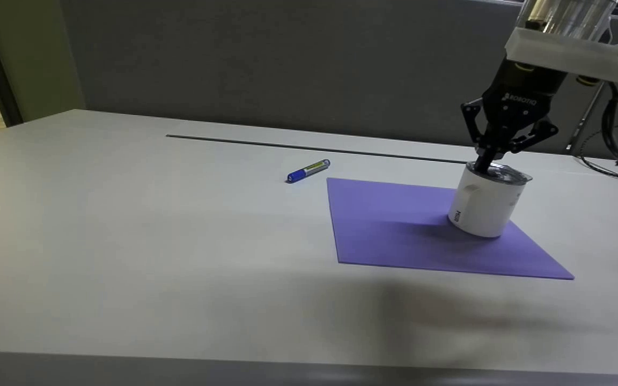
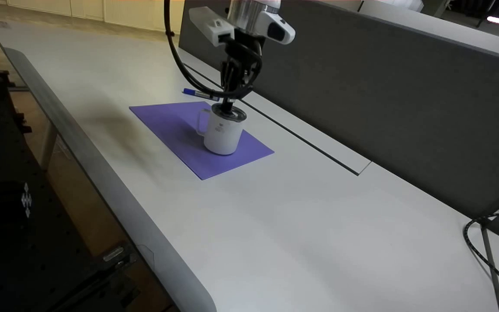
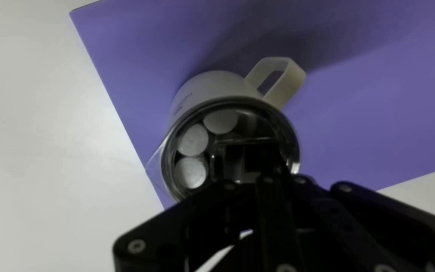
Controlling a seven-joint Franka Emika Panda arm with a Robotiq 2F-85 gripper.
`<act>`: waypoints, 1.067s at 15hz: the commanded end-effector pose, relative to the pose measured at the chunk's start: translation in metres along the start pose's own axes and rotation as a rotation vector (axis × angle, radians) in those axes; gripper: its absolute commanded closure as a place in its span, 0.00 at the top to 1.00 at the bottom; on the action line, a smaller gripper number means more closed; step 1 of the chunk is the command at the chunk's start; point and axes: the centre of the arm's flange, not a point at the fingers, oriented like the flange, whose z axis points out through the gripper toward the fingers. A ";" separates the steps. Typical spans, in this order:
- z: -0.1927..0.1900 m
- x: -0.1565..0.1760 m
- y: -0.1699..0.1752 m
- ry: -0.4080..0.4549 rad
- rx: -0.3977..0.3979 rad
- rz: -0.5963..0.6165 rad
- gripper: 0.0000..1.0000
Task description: Open the sliding lid on the travel mug
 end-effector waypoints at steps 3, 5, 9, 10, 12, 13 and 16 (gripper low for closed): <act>0.001 -0.004 0.017 -0.041 -0.051 0.003 0.00; -0.001 -0.004 0.019 -0.045 -0.059 -0.006 0.00; -0.005 0.001 0.018 -0.032 -0.038 0.002 0.00; -0.007 0.004 0.015 -0.024 -0.028 0.006 0.00; -0.011 0.008 0.014 -0.017 -0.012 0.013 0.00; -0.012 0.009 0.012 -0.016 -0.005 0.015 0.00; -0.014 0.010 0.007 -0.041 0.015 0.020 0.00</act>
